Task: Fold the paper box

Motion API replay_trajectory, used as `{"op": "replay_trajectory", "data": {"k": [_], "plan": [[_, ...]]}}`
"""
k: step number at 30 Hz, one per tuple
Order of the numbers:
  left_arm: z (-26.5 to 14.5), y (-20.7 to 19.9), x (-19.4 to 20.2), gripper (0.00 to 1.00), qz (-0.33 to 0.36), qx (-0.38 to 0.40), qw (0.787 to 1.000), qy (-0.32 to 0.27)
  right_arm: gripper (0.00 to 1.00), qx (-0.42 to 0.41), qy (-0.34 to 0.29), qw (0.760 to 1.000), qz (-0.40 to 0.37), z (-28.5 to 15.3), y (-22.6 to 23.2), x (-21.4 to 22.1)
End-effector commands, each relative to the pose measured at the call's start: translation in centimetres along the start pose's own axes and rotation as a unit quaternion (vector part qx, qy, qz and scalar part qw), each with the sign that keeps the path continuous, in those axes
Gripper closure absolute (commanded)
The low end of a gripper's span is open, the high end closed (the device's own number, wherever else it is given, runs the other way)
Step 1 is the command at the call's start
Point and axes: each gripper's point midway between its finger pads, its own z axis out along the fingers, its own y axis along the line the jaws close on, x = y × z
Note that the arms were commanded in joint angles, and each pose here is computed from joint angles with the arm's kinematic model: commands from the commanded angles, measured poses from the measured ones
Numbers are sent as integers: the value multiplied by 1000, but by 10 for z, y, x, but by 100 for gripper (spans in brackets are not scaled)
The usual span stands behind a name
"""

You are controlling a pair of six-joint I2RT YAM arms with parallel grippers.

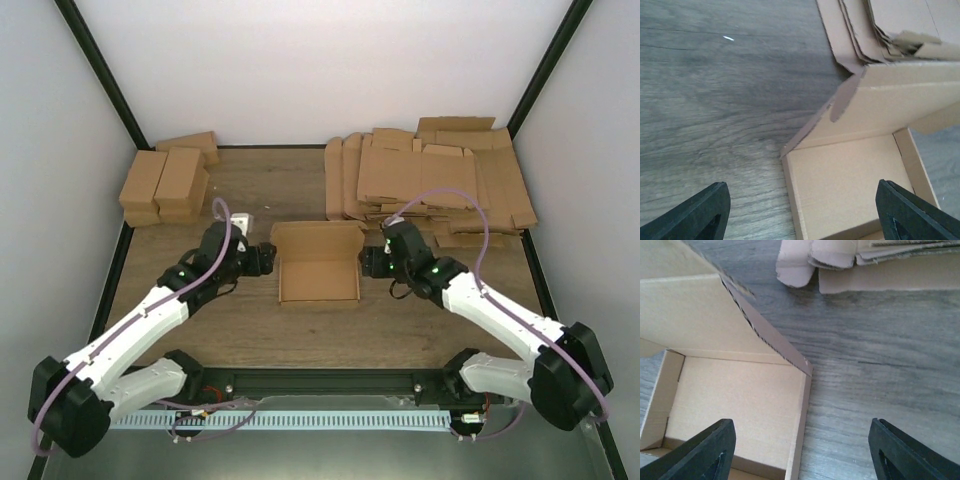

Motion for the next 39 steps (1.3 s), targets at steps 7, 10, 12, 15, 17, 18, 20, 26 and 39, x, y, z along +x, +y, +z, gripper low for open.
{"op": "replay_trajectory", "data": {"k": [7,10,12,15,17,18,20,26,39], "plan": [[19,-25,-24,32,41,36,998,-2,41,-41,-25,998,-28,5,14,-55],[25,-23,-24,33,37,25,999,0,45,-42,-30,998,-30,9,17,-62],[30,-23,-23,34,35,24,999,3,50,-42,-30,998,-32,12,18,-65],[36,-24,-22,39,35,24,999,10,54,-42,-30,998,-37,14,20,-69],[39,-25,-24,44,36,25,999,12,55,-45,-32,998,-41,15,23,-72],[40,-26,-25,47,38,25,999,12,55,-48,-32,997,-43,15,24,-72],[40,-27,-26,53,41,26,999,12,60,-49,-30,997,-46,16,26,-74],[50,-35,-19,65,43,45,997,37,70,-63,-23,997,-38,21,32,-76],[57,-44,-15,90,31,66,996,54,87,-81,-18,997,-1,21,40,-74]]}}
